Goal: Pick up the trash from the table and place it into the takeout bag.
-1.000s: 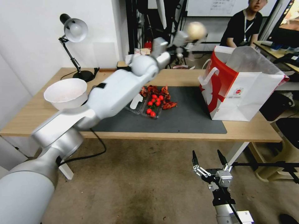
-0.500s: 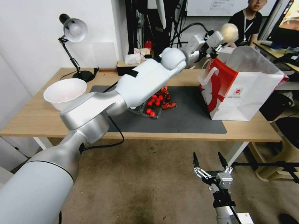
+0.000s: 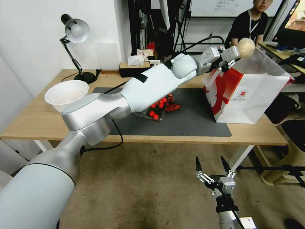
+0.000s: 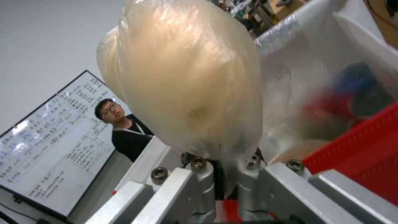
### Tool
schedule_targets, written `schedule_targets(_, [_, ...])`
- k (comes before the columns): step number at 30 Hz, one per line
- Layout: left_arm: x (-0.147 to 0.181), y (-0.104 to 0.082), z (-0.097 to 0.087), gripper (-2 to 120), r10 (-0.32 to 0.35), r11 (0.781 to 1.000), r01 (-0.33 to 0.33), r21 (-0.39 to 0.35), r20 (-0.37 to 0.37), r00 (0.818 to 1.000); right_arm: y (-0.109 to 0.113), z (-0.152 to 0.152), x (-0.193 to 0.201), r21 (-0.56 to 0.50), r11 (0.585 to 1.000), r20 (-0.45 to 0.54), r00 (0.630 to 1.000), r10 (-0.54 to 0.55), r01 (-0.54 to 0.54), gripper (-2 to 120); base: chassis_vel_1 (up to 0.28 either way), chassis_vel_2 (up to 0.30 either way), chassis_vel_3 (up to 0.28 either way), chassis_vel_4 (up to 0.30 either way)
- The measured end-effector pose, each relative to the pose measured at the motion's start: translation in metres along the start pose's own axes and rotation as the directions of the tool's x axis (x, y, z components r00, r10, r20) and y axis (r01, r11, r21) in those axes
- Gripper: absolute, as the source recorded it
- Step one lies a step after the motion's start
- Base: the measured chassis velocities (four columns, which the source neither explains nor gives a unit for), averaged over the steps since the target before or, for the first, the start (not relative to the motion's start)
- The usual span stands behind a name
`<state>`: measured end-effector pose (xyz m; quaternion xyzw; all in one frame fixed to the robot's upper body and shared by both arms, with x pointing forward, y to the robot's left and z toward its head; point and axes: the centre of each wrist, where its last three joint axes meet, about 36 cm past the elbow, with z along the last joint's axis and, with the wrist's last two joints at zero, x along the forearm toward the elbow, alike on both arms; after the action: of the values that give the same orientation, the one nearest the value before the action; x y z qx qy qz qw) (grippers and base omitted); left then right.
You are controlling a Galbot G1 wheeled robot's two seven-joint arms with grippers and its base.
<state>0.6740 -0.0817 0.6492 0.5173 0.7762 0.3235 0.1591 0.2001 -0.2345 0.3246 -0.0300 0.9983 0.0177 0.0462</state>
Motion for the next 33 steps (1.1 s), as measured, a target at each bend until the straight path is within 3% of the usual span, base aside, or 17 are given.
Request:
schedule_targets(4, [0.0,-0.003,0.007,0,0.002,0.999,-0.003,-0.035,-0.021,1.0,-0.001,0.0,0.001,0.001,1.0,0.001,1.0,0.002,-0.002,100,0.0,0.0,0.0,0.0])
schedule_targets(9, [-0.001,-0.008,0.006,1,-0.004,1.0,0.004,-0.013,-0.008,1.0,-0.001,0.0,0.001,0.0,1.0,-0.001,1.0,0.004,-0.004,100,0.0,0.0,0.0,0.0])
schedule_targets(12, [-0.003,-0.016,0.0,21,-0.013,1.0,0.013,-0.006,0.004,1.0,0.0,0.001,0.002,-0.001,1.0,-0.002,1.0,0.004,-0.004,100,0.0,0.0,0.0,0.0])
schedule_targets(18, [-0.003,-0.015,-0.001,35,-0.018,1.0,0.018,-0.011,0.003,1.0,0.0,0.001,0.001,-0.003,1.0,0.001,1.0,0.005,-0.005,100,0.0,0.0,0.0,0.0])
schedule_targets(20, [-0.003,-0.013,-0.002,48,-0.028,1.0,0.028,-0.009,0.003,1.0,0.001,0.0,0.001,-0.005,1.0,0.002,1.0,0.004,-0.004,100,0.0,0.0,0.0,0.0])
schedule_targets(33, [0.002,-0.006,-0.002,91,-0.091,0.995,0.091,0.033,0.006,0.996,0.002,0.001,0.002,-0.005,1.0,-0.003,1.0,0.002,-0.002,100,0.0,0.0,0.0,0.0])
